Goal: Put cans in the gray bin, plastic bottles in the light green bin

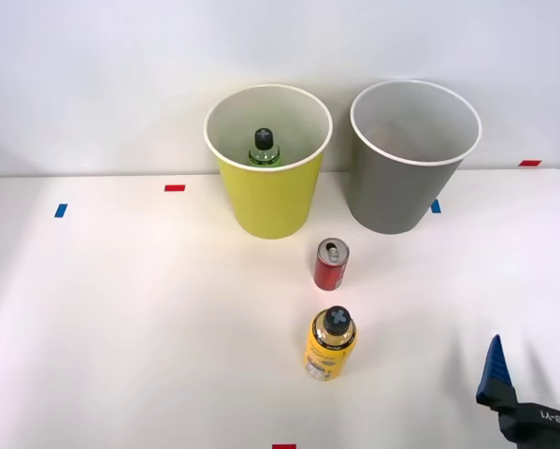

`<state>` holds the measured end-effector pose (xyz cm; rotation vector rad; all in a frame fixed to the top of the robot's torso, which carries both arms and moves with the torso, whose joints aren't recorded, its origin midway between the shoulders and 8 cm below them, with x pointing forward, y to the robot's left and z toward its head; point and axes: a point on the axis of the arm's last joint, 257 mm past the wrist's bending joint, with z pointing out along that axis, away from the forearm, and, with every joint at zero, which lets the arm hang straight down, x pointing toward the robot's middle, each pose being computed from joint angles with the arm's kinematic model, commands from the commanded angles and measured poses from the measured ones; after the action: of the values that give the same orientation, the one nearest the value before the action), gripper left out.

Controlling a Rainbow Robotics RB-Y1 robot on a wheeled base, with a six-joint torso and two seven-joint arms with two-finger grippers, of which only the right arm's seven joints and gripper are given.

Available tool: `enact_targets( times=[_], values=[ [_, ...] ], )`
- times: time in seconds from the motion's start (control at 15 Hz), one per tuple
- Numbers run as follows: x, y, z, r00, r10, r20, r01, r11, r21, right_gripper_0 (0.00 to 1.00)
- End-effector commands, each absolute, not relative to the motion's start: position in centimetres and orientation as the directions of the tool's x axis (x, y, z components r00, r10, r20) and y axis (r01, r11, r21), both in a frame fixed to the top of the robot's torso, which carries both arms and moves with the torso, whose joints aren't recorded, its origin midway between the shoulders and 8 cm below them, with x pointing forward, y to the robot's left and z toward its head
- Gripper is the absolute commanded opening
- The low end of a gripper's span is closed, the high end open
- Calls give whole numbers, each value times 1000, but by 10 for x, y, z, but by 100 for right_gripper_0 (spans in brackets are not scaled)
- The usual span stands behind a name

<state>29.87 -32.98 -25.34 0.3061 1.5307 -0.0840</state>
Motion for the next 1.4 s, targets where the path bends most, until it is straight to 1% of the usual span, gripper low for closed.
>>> enact_targets(
  times=[0.07,0.13,0.33,0.47,0.6,0.73,0.87,1.2,1.4],
  values=[
    [285,-306,-257,135,266,-954,138,949,284,100],
    [283,-302,-258,148,273,-951,114,950,291,100],
    [274,-287,-262,171,221,-960,67,970,236,100],
    [268,-275,-267,168,144,-975,46,987,154,100],
    [263,-272,-270,160,28,-987,68,997,40,100],
    [261,-274,-270,152,-46,-987,95,995,-32,100],
    [256,-278,-266,166,-75,-983,122,991,-55,100],
    [243,-261,-258,208,3,-978,93,995,23,100],
    [239,-261,-259,205,2,-979,95,995,22,100]
  ],
)
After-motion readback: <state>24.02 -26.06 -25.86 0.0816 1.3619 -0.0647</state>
